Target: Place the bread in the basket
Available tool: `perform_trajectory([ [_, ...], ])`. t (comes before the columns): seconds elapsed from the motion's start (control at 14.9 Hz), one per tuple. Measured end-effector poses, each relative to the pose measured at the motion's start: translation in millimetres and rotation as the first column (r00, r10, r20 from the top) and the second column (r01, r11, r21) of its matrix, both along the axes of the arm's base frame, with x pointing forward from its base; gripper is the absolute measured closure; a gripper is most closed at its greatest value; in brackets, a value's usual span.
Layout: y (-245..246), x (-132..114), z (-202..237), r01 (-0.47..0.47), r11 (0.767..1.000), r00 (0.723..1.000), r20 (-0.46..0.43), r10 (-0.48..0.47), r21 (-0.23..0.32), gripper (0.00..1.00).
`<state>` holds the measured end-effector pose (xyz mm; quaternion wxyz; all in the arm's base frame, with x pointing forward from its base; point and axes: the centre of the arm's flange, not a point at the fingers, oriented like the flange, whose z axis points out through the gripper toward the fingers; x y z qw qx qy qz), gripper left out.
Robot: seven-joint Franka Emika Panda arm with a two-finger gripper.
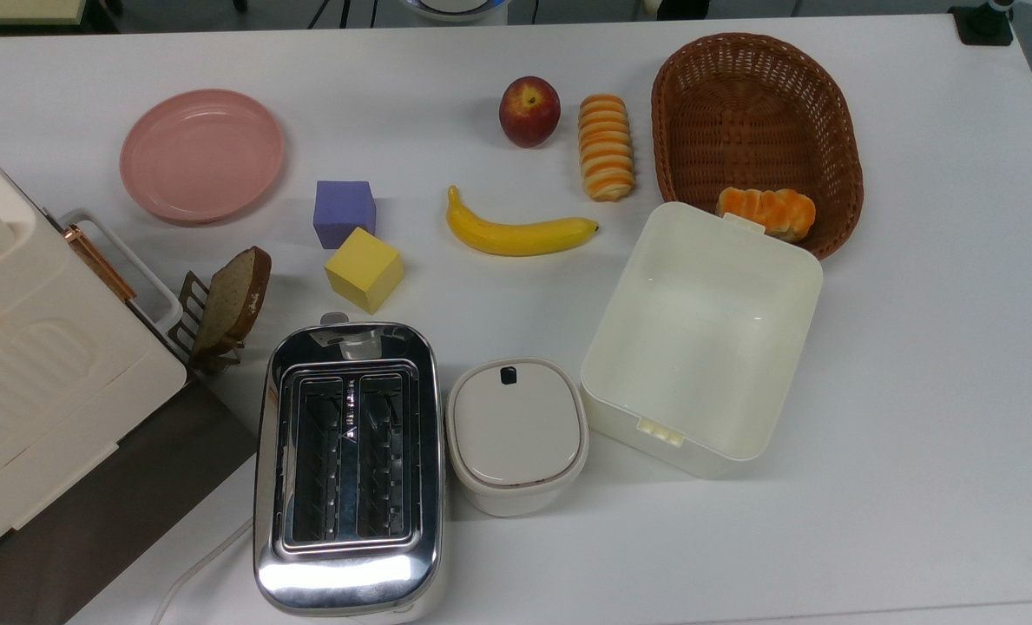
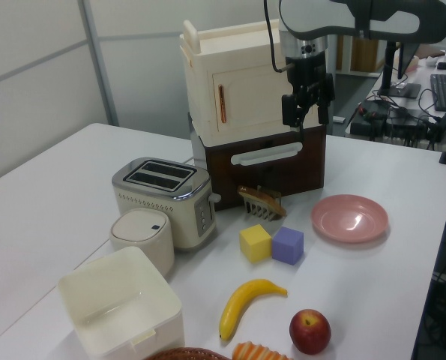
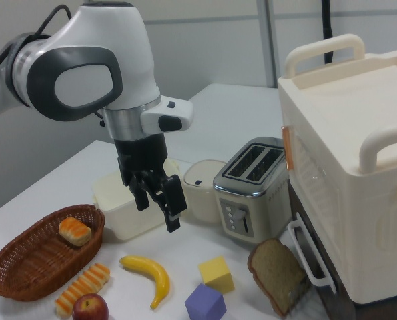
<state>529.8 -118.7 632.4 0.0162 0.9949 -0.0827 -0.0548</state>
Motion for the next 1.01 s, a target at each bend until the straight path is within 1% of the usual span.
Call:
perform_trajectory([
  [1.01,0.5,-1.6,-1.2,-0.006,1.0,1.0,-0.015,0.007,0.004,0.0],
])
